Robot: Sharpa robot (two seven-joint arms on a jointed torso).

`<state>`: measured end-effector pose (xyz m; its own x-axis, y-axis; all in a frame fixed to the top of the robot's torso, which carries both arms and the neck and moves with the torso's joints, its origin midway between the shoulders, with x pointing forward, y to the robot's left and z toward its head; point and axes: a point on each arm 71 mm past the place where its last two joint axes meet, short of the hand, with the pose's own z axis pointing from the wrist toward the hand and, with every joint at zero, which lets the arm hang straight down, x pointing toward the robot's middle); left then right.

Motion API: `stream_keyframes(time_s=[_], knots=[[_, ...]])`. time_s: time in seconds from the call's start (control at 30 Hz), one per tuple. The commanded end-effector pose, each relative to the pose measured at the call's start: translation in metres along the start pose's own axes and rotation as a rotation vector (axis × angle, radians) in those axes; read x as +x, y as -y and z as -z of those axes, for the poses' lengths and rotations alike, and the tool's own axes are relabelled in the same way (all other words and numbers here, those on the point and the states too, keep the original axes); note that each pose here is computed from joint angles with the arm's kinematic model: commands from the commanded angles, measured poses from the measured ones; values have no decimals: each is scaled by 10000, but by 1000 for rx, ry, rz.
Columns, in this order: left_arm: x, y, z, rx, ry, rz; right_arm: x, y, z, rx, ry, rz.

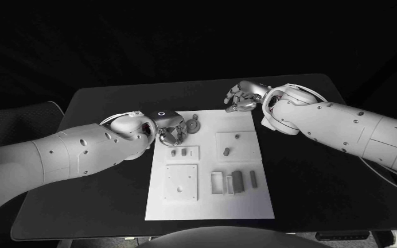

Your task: Assemble the parts on the task board

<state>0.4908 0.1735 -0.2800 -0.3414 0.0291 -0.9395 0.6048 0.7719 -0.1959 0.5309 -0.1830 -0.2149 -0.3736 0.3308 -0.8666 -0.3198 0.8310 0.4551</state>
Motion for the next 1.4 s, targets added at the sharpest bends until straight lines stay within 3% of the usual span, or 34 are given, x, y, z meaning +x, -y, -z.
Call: stream_keyframes(time_s=[0.03,0.9,1.4], knots=[[30,38,-14,13,-23,3,14,-13,-2,-10,-14,0],[56,3,-40,-4,-45,-1,15,-3,-2,-8,-14,0],[45,9,-41,4,-30,1,21,-7,-4,-8,-18,0]])
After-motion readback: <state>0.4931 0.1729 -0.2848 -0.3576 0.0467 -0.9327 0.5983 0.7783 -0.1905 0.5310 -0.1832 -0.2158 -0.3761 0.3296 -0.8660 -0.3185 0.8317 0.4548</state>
